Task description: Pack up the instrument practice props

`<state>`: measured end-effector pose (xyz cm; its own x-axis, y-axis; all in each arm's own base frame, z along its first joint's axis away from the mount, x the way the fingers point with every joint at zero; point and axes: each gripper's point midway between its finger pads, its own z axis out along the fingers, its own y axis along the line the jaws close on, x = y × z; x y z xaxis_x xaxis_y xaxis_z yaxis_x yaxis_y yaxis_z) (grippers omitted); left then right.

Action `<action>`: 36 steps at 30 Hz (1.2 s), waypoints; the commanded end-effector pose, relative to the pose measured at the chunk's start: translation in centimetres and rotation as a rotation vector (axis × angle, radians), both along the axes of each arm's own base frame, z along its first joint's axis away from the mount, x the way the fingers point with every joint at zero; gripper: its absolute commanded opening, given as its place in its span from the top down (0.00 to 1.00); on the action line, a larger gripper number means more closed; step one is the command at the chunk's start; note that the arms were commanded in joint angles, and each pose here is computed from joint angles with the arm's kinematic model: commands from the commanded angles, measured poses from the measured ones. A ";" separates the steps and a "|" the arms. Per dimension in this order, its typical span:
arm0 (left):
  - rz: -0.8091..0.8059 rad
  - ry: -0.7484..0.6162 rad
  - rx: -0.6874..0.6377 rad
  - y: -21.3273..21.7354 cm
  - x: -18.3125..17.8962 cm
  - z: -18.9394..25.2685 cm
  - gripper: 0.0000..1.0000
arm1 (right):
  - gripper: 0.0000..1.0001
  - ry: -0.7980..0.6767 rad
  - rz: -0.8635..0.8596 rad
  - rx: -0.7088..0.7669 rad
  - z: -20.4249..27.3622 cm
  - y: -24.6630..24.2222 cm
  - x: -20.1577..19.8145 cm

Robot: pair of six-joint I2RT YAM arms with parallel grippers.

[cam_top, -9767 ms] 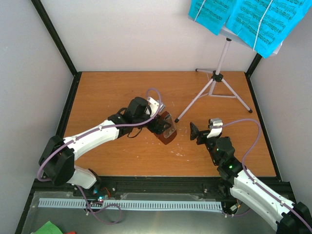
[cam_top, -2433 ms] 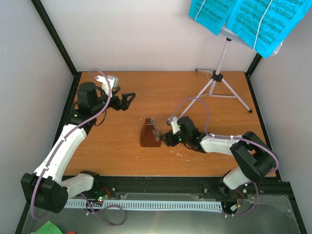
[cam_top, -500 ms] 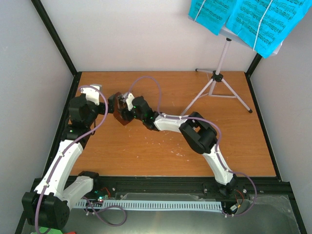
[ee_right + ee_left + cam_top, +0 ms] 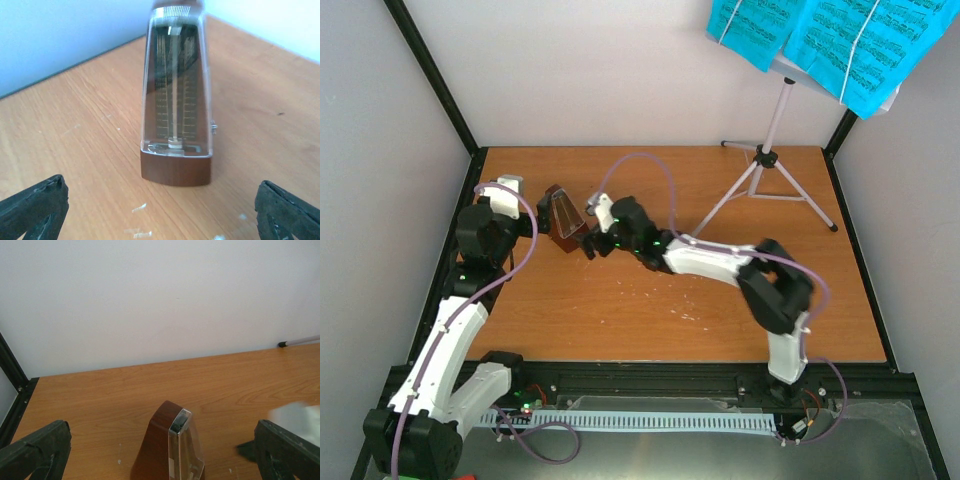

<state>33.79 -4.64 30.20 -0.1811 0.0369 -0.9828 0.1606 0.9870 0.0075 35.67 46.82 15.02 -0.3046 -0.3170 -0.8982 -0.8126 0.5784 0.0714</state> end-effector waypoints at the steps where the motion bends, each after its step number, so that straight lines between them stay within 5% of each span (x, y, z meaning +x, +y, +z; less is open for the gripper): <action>1: 0.025 -0.057 0.005 0.6 -0.3 1.4 0.01 | 0.00 -0.060 -0.053 0.087 6.8 -5.8 -3.0; 11: 0.018 -0.032 0.012 0.4 0.3 0.4 0.01 | 0.00 0.167 -0.623 0.134 5.3 -28.6 -0.9; 17: 0.003 -0.010 0.010 0.1 0.6 -0.3 0.01 | 0.00 0.343 -0.788 0.249 3.1 -36.3 2.0; 32: -0.035 0.011 -0.001 -0.6 0.8 -0.6 0.01 | 0.00 0.422 -0.775 0.375 3.6 -38.8 10.2; 36: -0.033 0.009 0.000 -0.5 0.7 -0.5 0.01 | 0.13 0.474 -0.855 0.347 1.7 -39.8 12.0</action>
<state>34.52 -5.22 28.47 -0.2219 0.0414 -0.9742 0.1886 0.9820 -0.0012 46.29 7.78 18.18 -0.6346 0.3927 -0.6657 -0.0576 0.8348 0.5475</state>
